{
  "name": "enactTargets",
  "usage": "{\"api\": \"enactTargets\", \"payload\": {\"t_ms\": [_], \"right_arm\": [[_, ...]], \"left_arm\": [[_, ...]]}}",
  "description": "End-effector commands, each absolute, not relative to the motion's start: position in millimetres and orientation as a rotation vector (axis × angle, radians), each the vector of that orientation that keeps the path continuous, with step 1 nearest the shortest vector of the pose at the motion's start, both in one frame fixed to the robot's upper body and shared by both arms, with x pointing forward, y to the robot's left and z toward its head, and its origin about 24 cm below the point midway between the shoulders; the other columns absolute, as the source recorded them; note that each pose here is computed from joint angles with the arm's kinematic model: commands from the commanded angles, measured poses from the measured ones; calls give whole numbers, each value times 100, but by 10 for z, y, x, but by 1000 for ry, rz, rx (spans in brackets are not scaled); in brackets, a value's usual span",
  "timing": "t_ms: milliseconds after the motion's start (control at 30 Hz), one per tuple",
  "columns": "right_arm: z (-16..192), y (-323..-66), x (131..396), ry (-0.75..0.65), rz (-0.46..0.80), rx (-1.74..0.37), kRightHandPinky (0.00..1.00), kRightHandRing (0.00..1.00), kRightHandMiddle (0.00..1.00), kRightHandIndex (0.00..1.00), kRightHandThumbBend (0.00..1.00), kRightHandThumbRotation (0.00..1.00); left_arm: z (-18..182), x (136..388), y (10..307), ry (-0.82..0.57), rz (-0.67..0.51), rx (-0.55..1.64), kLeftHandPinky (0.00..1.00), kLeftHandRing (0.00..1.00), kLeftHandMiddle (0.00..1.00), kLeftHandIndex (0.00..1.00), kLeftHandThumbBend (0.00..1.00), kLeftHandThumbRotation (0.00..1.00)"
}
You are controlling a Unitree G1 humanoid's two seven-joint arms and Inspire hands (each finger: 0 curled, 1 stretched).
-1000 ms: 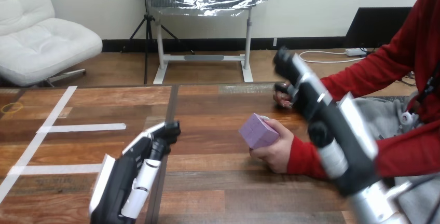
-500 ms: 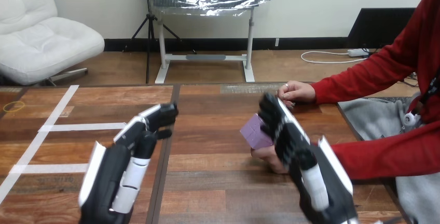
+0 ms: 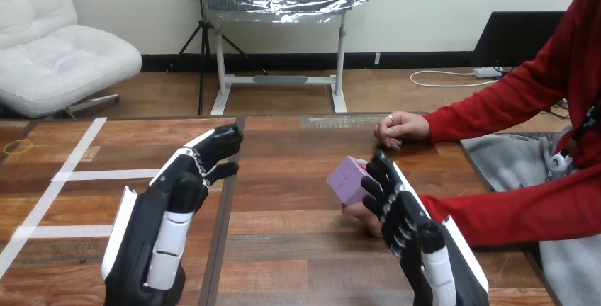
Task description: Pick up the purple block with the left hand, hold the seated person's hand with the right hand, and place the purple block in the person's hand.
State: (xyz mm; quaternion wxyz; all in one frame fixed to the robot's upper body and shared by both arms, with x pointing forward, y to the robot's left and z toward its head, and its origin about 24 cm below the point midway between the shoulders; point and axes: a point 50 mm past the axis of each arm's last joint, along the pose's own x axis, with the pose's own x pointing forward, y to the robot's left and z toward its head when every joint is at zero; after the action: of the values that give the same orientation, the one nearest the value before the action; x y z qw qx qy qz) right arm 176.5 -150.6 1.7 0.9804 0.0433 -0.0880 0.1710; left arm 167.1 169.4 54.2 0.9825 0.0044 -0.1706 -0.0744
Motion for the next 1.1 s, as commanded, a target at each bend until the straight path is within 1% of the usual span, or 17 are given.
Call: {"api": "enactTargets", "payload": {"t_ms": [0,267,467,733,1067], "right_arm": [[249,-1454,1831,-305,338,112,100,100,100,100,89,100],[292,-1466,1779,-317,338,99,100,100,100,100,89,100],[321,-1473,1753,-324,336,92,100,100,100,100,88,100],[339,-1483,1734,-325,339,89,100,100,100,100,86,100],[345,-1483,1735,-324,338,91,100,100,100,100,84,100]], "left_arm": [[596,1694,1623,-378,-145,-83,85,86,84,81,64,100],[540,1674,1590,-353,-154,-135,92,89,88,86,64,100],[497,1660,1572,-320,-172,-154,98,93,92,90,67,100],[472,1653,1557,-296,-196,-198,100,99,98,95,67,100],[476,1667,1544,-302,-192,-189,100,99,98,96,65,100]]}}
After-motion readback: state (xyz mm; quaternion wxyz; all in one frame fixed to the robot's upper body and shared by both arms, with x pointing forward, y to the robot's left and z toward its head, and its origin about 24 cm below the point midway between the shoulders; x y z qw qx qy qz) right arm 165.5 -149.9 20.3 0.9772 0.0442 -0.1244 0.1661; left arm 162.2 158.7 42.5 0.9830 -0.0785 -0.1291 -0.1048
